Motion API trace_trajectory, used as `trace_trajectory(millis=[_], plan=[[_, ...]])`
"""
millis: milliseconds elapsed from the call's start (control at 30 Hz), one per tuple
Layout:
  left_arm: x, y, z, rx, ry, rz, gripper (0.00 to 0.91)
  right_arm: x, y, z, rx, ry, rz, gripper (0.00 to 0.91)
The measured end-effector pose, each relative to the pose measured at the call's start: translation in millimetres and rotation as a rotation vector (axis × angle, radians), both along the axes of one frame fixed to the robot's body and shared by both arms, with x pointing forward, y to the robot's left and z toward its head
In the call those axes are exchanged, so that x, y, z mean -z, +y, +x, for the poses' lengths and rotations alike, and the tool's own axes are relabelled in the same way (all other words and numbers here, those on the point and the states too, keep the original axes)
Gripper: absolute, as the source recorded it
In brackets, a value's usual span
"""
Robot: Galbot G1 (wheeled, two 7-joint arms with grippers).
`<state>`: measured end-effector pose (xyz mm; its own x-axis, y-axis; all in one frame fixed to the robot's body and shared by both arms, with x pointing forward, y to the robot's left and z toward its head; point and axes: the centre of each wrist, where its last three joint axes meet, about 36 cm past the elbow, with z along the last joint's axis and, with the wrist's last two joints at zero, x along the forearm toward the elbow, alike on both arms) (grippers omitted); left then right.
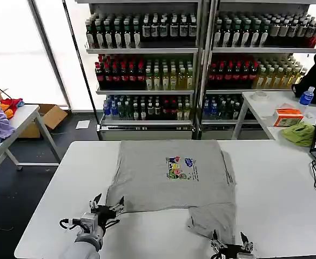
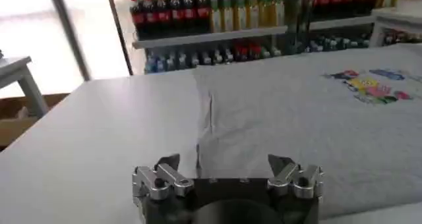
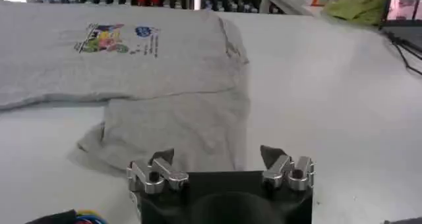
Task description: Fold and organize the clothes.
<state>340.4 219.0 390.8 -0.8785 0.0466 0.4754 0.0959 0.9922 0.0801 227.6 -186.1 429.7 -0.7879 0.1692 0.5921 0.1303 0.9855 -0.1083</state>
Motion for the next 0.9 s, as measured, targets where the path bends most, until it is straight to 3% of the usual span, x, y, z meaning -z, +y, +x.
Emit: trace_trajectory(millis=[133, 333, 433, 467, 500, 533, 567, 600, 900], plan=[[2.2, 0, -2, -0.003, 0.011, -0.003, 0.897, 2.5, 0, 0, 0.001, 0.005, 0.0, 0.907], [0.5, -2, -10, 0.01, 0.024, -0.014, 0.786, 4.9, 4, 0, -0.004, 0.007, 0.005, 0.907], [1.8, -3, -14, 0.012, 0.034, -0.017, 0.605, 5.8, 4, 0, -0.006, 0.008, 0.005, 0.907], [2.0, -3, -16, 0.012, 0.036, -0.017, 0.474, 6.2, 4, 0, -0.007, 0.009, 0.004, 0.856], [2.2, -3, -18, 0.013, 0.04, -0.017, 0.141, 6.7, 3, 0, -0.008, 0.01, 0.003, 0.484], [2.8, -2, -19, 0.013, 0.043, -0.017, 0.06, 7.3, 3, 0, -0.008, 0.011, 0.003, 0.484], [3.7, -2, -21, 0.013, 0.048, -0.017, 0.05, 7.8, 3, -1, -0.009, 0.012, 0.002, 0.071], [4.3, -1, -22, 0.013, 0.051, -0.018, 0.02, 8.7, 3, -1, -0.009, 0.012, 0.001, 0.0], [11.0, -1, -30, 0.017, 0.075, -0.029, 0.01, 16.2, 7, -2, 0.004, 0.017, 0.015, 0.0]])
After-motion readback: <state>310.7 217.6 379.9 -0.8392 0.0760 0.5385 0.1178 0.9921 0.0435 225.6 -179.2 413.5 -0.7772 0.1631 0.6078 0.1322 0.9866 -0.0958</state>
